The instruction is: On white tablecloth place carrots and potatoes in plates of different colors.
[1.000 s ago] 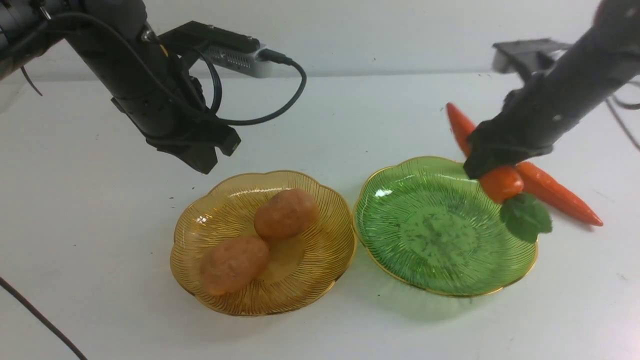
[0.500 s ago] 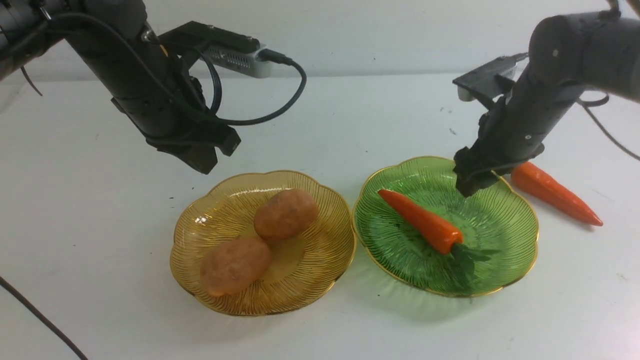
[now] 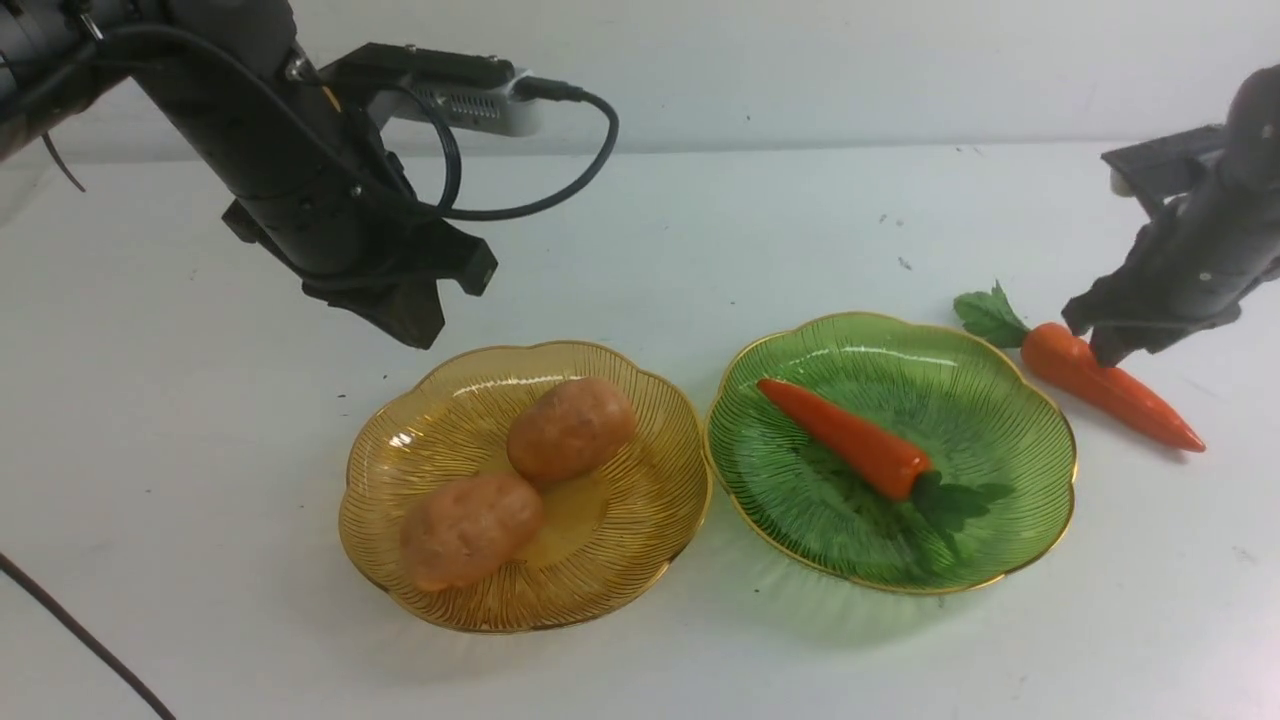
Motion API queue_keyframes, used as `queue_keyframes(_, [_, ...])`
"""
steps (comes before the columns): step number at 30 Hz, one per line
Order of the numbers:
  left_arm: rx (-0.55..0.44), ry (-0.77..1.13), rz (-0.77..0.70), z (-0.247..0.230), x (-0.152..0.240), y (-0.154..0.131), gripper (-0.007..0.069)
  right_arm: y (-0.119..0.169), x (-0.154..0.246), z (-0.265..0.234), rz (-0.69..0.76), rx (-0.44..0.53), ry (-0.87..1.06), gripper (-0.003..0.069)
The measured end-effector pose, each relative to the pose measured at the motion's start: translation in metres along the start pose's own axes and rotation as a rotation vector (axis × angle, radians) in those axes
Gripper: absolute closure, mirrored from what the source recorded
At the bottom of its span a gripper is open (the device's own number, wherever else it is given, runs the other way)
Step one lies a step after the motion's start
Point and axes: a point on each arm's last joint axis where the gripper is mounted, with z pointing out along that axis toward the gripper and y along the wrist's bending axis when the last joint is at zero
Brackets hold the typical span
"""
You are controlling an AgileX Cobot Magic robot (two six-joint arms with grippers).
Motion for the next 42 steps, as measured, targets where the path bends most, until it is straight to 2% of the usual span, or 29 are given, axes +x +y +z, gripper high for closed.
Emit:
queue_keyframes(5, [0.001,0.000,0.000,0.000,0.000,0.000,0.0629,-0.009,-0.009,-0.053,0.070,-0.003,-0.075,0.0426])
queue_keyframes(10, [0.002,0.000,-0.001,0.000,0.000,0.000,0.0629,0.009,-0.003,-0.101,0.181,-0.141,-0.187,0.0426])
queue_keyframes(12, [0.002,0.000,-0.001,0.000,0.000,0.000,0.0629,0.021,0.000,-0.106,0.181,-0.206,-0.194,0.0426])
queue_keyframes(15, [-0.001,0.000,0.004,0.000,0.000,0.000,0.0629,0.060,0.003,-0.093,0.090,-0.304,-0.150,0.0426])
queue_keyframes(18, [-0.001,0.000,0.019,0.000,0.000,0.000,0.0629,0.087,0.005,-0.071,0.002,-0.328,-0.090,0.0426])
queue_keyframes(20, [-0.001,0.000,0.020,0.000,0.000,0.000,0.0629,0.108,0.003,-0.049,-0.066,-0.310,-0.056,0.0419])
queue_keyframes(23, [-0.001,0.000,0.020,0.000,0.000,0.000,0.0629,0.117,0.001,-0.035,-0.099,-0.277,-0.024,0.0342])
queue_keyframes(27, [-0.001,0.000,0.027,0.000,0.000,0.000,0.0628,0.115,-0.004,-0.043,-0.037,-0.250,0.003,0.0181])
queue_keyframes(29, [-0.001,0.000,0.027,0.000,0.000,0.000,0.0628,0.113,-0.010,-0.050,-0.012,-0.238,-0.021,0.0129])
queue_keyframes(32, [-0.001,0.000,0.028,0.000,0.000,0.000,0.0628,0.108,-0.015,-0.073,0.045,-0.213,-0.084,0.0101])
queue_keyframes(34, [-0.001,0.000,0.028,0.000,0.000,0.000,0.0628,0.105,-0.008,-0.103,0.084,-0.203,-0.137,0.0142])
queue_keyframes(36, [-0.004,0.001,0.029,0.000,0.000,0.000,0.0628,0.105,0.010,-0.136,0.093,-0.197,-0.188,0.0228])
queue_keyframes(38, [-0.015,0.002,0.033,0.000,0.000,0.001,0.0628,0.106,0.044,-0.180,0.092,-0.183,-0.259,0.0361])
queue_keyframes(40, [-0.026,0.004,0.037,0.000,0.000,0.002,0.0628,0.109,0.094,-0.215,0.094,-0.175,-0.315,0.0532])
queue_keyframes(41, [-0.028,0.005,0.038,0.000,0.000,0.003,0.0628,0.112,0.131,-0.232,0.092,-0.171,-0.358,0.0603])
queue_keyframes(42, [-0.031,0.005,0.039,0.000,0.000,0.003,0.0628,0.115,0.158,-0.244,0.093,-0.169,-0.421,0.0637])
